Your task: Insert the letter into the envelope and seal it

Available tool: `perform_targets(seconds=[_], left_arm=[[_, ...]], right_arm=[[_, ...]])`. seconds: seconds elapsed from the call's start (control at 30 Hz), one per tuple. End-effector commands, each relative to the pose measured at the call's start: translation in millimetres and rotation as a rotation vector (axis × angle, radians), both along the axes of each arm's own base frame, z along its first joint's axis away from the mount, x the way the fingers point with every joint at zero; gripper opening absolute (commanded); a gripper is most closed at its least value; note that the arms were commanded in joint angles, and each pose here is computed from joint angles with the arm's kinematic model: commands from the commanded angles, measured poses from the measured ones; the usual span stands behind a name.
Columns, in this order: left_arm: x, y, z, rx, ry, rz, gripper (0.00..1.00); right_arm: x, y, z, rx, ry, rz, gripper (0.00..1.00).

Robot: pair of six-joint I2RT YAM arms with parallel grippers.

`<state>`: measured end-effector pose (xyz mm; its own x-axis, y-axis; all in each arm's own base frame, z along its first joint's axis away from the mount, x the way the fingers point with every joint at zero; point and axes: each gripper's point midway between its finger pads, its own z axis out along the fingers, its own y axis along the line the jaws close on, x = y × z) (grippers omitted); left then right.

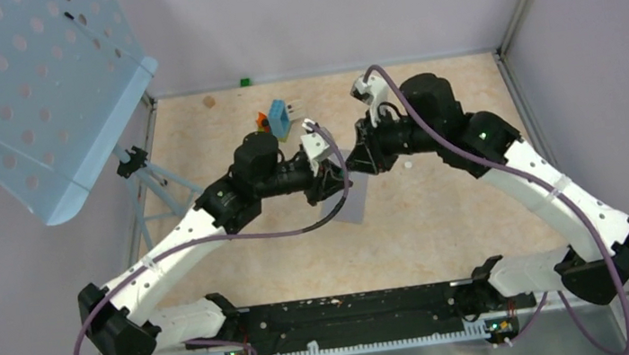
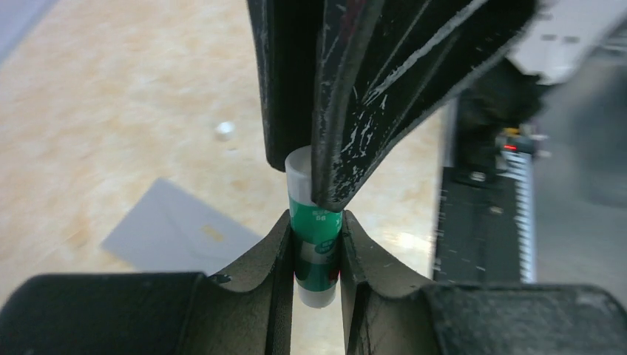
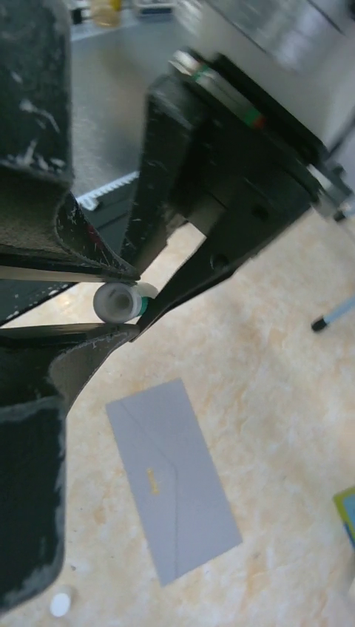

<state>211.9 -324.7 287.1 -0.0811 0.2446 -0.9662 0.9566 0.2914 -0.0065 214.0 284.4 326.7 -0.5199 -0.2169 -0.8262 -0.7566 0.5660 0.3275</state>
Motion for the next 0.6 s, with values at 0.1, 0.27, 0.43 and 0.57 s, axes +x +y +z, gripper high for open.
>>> perform_targets(seconds=[0.1, 0.27, 0.43, 0.57], left_arm=[[-98.1, 4.1, 53.1, -0.192, 0.199, -0.518, 0.0], [-83.6, 3.8, 49.2, -0.176, 0.187, -0.436, 0.0], [-5.6, 4.8, 16.7, -0.067, 0.069, -0.043, 0.0], [29.7, 16.0, 2.0, 0.032, -0.064, 0.175, 0.0]], right_arm=[[-79.3, 2.0, 33.0, 0.125, -0.157, 0.477, 0.07], [-73.6, 2.7, 37.3, 0.141, -0.146, 0.422, 0.27], [-38.1, -1.0, 49.7, 0.137, -0.115, 0.164, 0.56], [-6.3, -13.7, 57.4, 0.138, -0.059, -0.105, 0.61]])
